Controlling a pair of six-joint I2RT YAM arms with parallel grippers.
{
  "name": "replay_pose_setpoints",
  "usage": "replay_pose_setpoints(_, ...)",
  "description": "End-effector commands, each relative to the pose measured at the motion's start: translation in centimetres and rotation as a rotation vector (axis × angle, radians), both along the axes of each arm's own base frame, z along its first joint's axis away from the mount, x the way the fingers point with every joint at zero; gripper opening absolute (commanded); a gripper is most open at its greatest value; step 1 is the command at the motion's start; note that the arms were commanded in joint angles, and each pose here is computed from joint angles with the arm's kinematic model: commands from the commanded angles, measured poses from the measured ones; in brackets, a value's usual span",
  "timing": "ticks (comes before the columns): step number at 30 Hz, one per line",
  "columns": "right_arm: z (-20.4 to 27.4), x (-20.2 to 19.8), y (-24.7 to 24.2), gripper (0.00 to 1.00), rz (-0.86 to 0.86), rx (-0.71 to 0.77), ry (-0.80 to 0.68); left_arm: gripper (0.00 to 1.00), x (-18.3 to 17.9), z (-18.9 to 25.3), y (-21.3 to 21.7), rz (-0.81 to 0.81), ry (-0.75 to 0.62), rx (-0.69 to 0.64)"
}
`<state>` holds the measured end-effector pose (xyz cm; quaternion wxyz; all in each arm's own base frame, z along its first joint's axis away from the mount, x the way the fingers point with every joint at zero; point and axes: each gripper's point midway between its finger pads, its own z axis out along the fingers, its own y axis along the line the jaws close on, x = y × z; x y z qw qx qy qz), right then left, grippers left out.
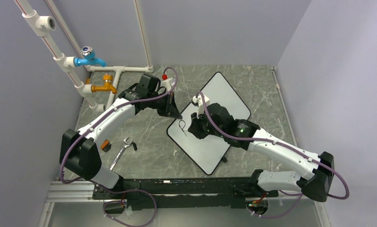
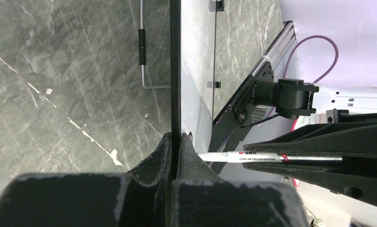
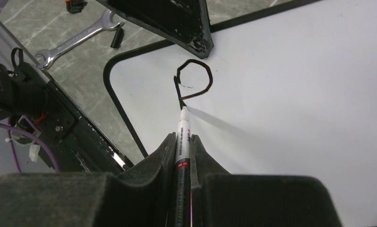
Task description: Write a sentence on the whiteboard
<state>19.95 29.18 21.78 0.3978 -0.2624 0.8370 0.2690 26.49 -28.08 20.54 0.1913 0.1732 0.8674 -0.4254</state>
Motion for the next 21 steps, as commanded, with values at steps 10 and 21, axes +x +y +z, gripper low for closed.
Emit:
replay_pose_setpoints(10, -2.7, 0.9, -2.7, 0.00, -0.134, -0.094, 0.016, 0.00, 0.1, 3.1, -1.0, -0.042, -0.127, -0.046)
replay_pose_setpoints(21, 0.4, 1.3, -4.8, 0.00, -0.222, -0.071, -0.031, 0.00, 0.3, 3.1, -0.8, -0.036, -0.138, -0.030)
